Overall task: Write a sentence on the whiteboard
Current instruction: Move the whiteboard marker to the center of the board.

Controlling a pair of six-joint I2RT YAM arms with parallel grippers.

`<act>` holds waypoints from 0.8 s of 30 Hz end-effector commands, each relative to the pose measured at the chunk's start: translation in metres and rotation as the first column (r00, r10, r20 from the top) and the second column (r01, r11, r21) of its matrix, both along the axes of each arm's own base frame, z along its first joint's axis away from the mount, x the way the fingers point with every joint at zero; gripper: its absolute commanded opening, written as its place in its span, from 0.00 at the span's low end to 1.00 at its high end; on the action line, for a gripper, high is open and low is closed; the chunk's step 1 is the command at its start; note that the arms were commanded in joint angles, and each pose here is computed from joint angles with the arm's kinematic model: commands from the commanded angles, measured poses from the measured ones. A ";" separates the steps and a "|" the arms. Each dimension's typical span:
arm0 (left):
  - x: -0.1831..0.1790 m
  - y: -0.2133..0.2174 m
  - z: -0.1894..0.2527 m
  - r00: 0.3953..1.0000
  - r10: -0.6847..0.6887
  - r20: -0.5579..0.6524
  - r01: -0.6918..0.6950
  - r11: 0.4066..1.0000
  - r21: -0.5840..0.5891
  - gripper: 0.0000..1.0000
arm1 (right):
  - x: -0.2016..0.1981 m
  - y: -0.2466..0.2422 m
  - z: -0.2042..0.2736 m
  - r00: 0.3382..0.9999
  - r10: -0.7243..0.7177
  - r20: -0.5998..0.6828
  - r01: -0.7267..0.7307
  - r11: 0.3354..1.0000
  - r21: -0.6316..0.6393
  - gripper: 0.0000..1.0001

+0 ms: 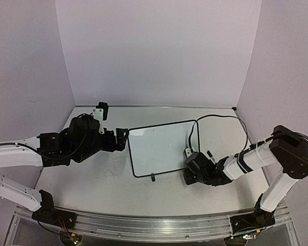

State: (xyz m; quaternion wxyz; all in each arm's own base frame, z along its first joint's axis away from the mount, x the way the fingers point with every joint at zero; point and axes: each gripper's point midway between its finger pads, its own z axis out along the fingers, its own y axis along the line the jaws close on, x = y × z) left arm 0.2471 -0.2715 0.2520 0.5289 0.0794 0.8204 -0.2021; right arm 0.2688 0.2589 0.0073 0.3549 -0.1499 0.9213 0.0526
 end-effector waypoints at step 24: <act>0.010 -0.033 0.062 0.992 -0.076 0.100 0.083 0.995 -0.062 0.99 | 0.039 -0.161 0.083 0.902 -0.416 -0.115 0.430 0.886 0.173 0.75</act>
